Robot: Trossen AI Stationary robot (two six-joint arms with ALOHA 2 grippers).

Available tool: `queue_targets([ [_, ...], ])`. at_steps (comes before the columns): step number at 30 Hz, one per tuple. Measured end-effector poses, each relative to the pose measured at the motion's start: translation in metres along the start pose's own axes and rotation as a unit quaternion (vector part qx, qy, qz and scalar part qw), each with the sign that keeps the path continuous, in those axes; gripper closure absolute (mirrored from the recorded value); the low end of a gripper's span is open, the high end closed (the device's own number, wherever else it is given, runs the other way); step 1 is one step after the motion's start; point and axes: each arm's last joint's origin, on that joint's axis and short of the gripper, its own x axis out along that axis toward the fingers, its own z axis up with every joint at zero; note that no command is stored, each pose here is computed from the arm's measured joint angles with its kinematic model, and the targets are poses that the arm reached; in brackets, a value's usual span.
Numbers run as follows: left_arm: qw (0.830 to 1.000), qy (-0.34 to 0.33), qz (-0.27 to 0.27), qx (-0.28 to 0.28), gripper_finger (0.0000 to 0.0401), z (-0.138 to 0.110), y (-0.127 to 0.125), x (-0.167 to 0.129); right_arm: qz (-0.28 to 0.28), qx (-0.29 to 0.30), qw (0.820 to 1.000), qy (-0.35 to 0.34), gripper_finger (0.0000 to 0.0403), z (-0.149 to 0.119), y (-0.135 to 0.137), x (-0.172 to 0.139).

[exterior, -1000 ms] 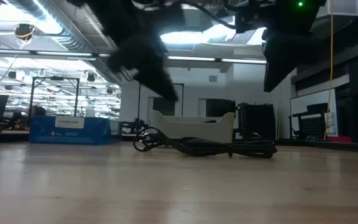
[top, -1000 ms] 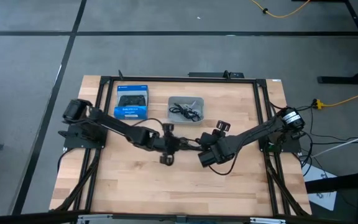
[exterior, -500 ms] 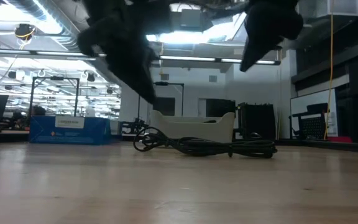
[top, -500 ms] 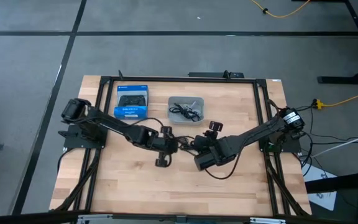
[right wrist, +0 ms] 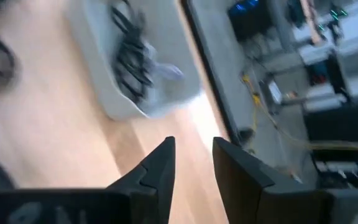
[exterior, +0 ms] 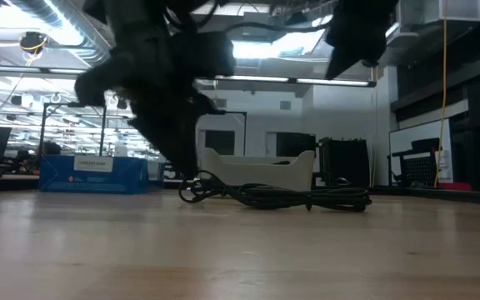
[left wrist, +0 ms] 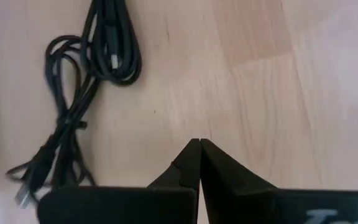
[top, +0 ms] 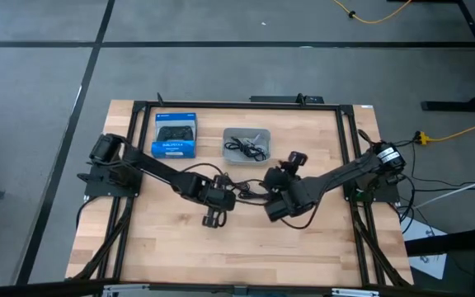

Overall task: Pick and place USB-C Cables
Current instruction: Put the bottom black charger cable into the white bin

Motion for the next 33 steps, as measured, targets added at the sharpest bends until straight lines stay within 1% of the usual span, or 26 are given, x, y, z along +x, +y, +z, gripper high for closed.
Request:
queue_targets([
  [4,0.999,0.037,0.024,-0.018,0.0401,-0.008,0.001,-0.017,-0.032,0.023,0.999,0.024,0.029,-0.011,-0.011,-0.006],
  [6,0.997,0.059,0.041,-0.025,0.0401,-0.014,0.002,-0.029,-0.026,0.04,0.999,0.019,0.029,-0.012,-0.012,-0.009],
  [9,0.995,0.07,0.054,-0.037,0.0401,-0.019,0.003,-0.049,-0.012,0.036,0.999,0.023,0.029,-0.017,-0.011,-0.014],
  [11,0.993,0.09,0.056,-0.046,0.0401,-0.027,0.003,-0.067,-0.011,0.026,0.999,0.025,0.029,-0.021,-0.009,-0.014],
  [14,0.992,0.089,0.062,-0.069,0.0401,-0.035,0.002,-0.097,-0.009,0.02,0.999,0.027,0.029,-0.027,-0.003,-0.011],
  [16,0.99,0.079,0.08,-0.084,0.0401,-0.043,0.004,-0.12,-0.008,0.017,0.999,0.026,0.029,-0.03,0.001,-0.007],
  [18,0.99,0.039,0.094,-0.099,0.0401,-0.048,0.003,-0.14,-0.007,0.004,1.0,0.017,0.029,-0.029,0.006,0.001],
  [20,0.988,0.002,0.11,-0.104,0.0401,-0.054,0.005,-0.158,0.011,-0.004,1.0,0.006,0.0291,-0.022,0.011,0.011],
  [22,0.985,-0.032,0.132,-0.11,0.0401,-0.06,0.005,-0.172,0.041,-0.027,0.999,-0.002,0.0295,-0.011,0.013,0.023],
  [25,0.974,-0.067,0.174,-0.125,0.0401,-0.072,0.009,-0.182,0.124,-0.054,0.991,-0.022,0.0301,0.012,0.015,0.041],
  [27,0.968,-0.078,0.192,-0.138,0.0401,-0.081,0.01,-0.183,0.206,-0.059,0.976,-0.04,0.0305,0.026,0.015,0.051],
  [28,0.966,-0.08,0.198,-0.145,0.0401,-0.086,0.011,-0.182,0.253,-0.058,0.964,-0.052,0.0306,0.031,0.016,0.056],
  [30,0.963,-0.076,0.206,-0.153,0.0401,-0.096,0.012,-0.176,0.327,-0.063,0.94,-0.068,0.0306,0.033,0.02,0.064],
  [31,0.963,-0.073,0.209,-0.157,0.0401,-0.101,0.011,-0.172,0.355,-0.067,0.93,-0.071,0.0305,0.032,0.023,0.067],
  [32,0.961,-0.072,0.211,-0.162,0.0401,-0.105,0.011,-0.168,0.367,-0.068,0.925,-0.072,0.0305,0.031,0.024,0.069],
  [33,0.961,-0.068,0.214,-0.163,0.0401,-0.109,0.011,-0.164,0.366,-0.067,0.925,-0.071,0.0305,0.028,0.026,0.071],
])
